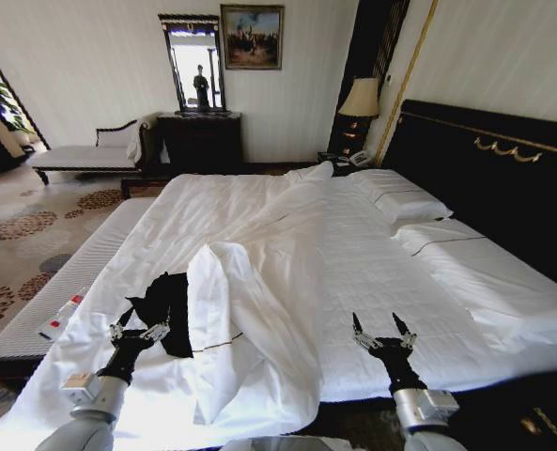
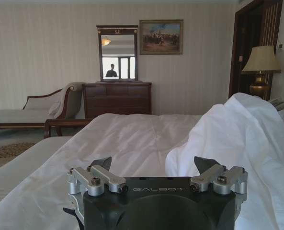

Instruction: Fold the clothes on the bed.

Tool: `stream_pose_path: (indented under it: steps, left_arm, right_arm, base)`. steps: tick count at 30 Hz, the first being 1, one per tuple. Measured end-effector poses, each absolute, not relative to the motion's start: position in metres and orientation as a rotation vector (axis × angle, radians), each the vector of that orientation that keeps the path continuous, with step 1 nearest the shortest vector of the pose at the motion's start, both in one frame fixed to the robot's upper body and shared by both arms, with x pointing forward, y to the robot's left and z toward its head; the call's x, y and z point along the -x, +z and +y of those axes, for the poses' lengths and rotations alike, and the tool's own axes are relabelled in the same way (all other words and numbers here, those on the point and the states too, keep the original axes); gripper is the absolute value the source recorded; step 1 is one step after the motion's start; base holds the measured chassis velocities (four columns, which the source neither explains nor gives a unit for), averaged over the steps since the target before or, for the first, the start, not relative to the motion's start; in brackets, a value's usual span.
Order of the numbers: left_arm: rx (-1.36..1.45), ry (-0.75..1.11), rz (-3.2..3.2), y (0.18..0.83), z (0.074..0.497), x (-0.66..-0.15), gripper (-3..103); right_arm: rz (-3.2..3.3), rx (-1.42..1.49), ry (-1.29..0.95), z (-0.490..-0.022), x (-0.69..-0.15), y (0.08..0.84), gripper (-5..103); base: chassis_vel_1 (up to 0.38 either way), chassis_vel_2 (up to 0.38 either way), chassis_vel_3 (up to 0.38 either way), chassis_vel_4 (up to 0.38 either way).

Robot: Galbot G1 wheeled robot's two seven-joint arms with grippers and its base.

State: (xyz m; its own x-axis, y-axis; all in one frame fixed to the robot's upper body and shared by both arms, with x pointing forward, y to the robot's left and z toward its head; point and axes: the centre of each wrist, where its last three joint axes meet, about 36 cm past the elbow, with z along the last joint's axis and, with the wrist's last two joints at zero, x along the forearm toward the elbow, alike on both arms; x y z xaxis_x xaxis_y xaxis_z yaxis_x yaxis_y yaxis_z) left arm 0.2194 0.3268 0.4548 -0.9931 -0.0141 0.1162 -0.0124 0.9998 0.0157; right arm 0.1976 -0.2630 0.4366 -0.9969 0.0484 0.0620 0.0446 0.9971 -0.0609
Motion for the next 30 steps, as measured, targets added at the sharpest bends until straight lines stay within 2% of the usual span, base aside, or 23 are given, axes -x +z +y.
stream_pose_path:
  steps: [19,28,30]
  left_arm:
    - [-0.036,-0.019,-3.022,0.454,0.327,-0.216,98]
    - [-0.064,-0.024,-3.012,0.451,0.330,-0.212,98]
    - [-0.073,-0.029,-3.010,0.450,0.329,-0.211,98]
  right_arm:
    - [-3.084,0.018,0.081,-0.263,-0.202,0.435,100]
    - [-3.085,-0.144,0.030,-0.275,-0.222,0.440,100]
    - [-3.076,-0.194,-0.047,-0.280,-0.231,0.446,100]
  base:
    - [0.153,0.209,-0.148,-0.201]
    - [0.038,0.051,-0.040,-0.055]
    - [0.000,0.000,0.000,0.000]
